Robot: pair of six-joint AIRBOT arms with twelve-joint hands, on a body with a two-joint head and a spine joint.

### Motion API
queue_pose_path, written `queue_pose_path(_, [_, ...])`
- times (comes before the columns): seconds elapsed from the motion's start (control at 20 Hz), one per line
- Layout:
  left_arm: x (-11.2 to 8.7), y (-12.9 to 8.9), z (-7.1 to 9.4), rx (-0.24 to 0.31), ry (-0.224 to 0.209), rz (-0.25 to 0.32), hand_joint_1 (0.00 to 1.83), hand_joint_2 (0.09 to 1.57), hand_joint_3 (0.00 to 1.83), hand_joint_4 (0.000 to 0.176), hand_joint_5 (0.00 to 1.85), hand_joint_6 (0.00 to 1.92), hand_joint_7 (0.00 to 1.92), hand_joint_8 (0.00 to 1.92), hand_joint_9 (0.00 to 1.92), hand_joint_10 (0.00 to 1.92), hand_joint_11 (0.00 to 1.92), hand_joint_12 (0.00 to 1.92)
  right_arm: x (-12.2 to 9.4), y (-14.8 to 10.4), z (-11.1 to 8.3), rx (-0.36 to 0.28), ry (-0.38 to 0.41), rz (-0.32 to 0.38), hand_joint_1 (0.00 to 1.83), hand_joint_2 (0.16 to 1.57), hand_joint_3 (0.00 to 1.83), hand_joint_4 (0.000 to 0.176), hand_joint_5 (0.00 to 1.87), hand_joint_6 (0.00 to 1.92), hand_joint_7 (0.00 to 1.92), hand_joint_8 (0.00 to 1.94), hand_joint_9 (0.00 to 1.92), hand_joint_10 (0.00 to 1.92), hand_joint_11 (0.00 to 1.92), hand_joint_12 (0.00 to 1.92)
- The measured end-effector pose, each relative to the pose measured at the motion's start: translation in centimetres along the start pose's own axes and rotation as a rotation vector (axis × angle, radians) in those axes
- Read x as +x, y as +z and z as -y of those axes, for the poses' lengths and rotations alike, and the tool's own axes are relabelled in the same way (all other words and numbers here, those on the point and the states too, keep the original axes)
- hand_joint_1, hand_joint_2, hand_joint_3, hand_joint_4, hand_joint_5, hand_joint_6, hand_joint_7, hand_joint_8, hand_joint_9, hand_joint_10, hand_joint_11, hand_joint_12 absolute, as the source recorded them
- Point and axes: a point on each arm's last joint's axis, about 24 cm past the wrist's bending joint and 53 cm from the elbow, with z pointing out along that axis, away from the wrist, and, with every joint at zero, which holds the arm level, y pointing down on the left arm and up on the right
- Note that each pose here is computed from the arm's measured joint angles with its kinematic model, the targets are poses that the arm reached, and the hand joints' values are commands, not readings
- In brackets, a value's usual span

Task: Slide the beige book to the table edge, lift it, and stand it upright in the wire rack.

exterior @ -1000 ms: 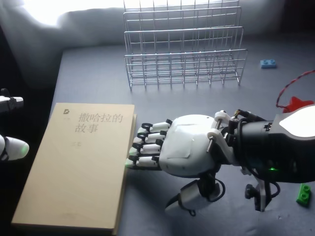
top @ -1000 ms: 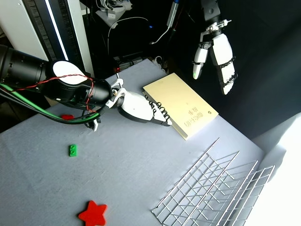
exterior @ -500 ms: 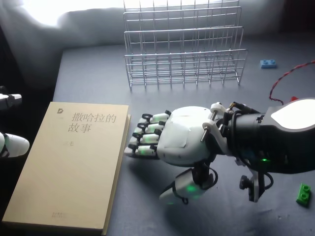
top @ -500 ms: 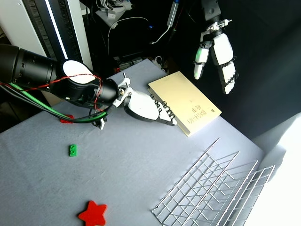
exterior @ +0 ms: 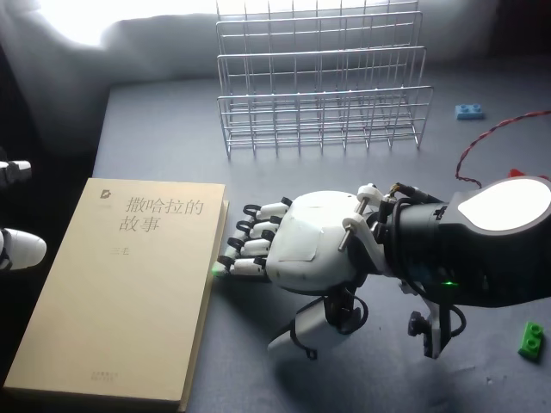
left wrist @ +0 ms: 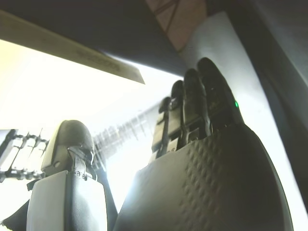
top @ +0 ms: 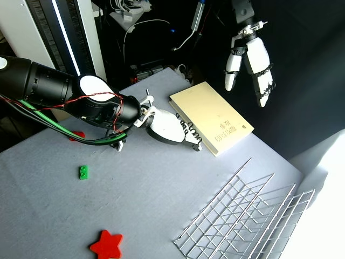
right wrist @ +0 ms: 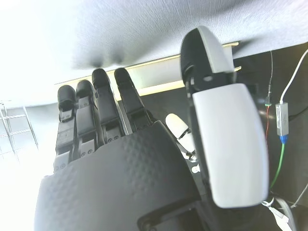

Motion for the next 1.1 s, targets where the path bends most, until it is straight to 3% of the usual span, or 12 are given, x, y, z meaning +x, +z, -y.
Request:
queue_pose_path(0.2, [-0.1,0.0,0.0,0.000,-0.008,0.001,0.56,1.16,0.00,0.055,0.05,0.01,0.10,0.00,0.09,0.00,0.00,0.24,-0.1,0.5,0.4,0.009,0.013,0.002,0.12,1.18,0.00,0.000,0.00,0.00,0.01,0.00,0.03,0.00,0.00,0.06])
queue_pose_path(0.3, [-0.1,0.0,0.0,-0.001,-0.009,0.003,0.46,1.19,0.01,0.056,0.05,0.00,0.07,0.00,0.04,0.00,0.00,0.17,-0.2,0.7,0.7,0.016,0.017,0.004,0.09,1.18,0.00,0.000,0.00,0.00,0.03,0.00,0.02,0.00,0.00,0.00])
queue_pose_path(0.45, [-0.1,0.0,0.0,-0.001,-0.010,0.003,0.46,1.19,0.01,0.060,0.00,0.00,0.04,0.00,0.01,0.00,0.00,0.17,-0.4,1.0,1.0,0.018,0.022,0.007,0.09,1.18,0.00,0.000,0.03,0.01,0.04,0.01,0.03,0.00,0.00,0.00])
queue_pose_path(0.6, [-0.1,0.0,0.0,0.000,-0.010,0.003,0.46,1.19,0.00,0.058,0.01,0.00,0.06,0.01,0.04,0.01,0.00,0.29,-0.7,1.2,1.1,0.021,0.035,0.013,0.16,1.19,0.00,0.000,0.02,0.01,0.04,0.00,0.01,0.00,0.00,0.00])
queue_pose_path(0.7, [-0.1,0.0,0.0,0.000,-0.011,0.004,0.44,1.22,0.01,0.045,0.00,0.00,0.04,0.00,0.03,0.00,0.00,0.20,-1.0,1.2,1.1,0.021,0.042,0.018,0.14,1.20,0.01,0.000,0.00,0.00,0.01,0.00,0.02,0.01,0.01,0.00])
queue_pose_path(0.9, [-0.2,0.0,0.0,0.001,-0.015,0.008,0.43,1.23,0.01,0.038,0.00,0.00,0.03,0.01,0.01,0.01,0.00,0.10,-1.1,1.3,0.9,0.018,0.043,0.018,0.15,1.20,0.00,0.000,0.00,0.00,0.02,0.00,0.01,0.00,0.00,0.01])
queue_pose_path(1.1, [-0.2,0.1,0.1,0.003,-0.017,0.009,0.45,1.21,0.00,0.041,0.00,0.00,0.06,0.00,0.05,0.01,0.00,0.24,-1.0,1.4,0.8,0.017,0.055,0.018,0.16,1.19,0.00,0.000,0.00,0.00,0.03,0.00,0.03,0.01,0.00,0.00])
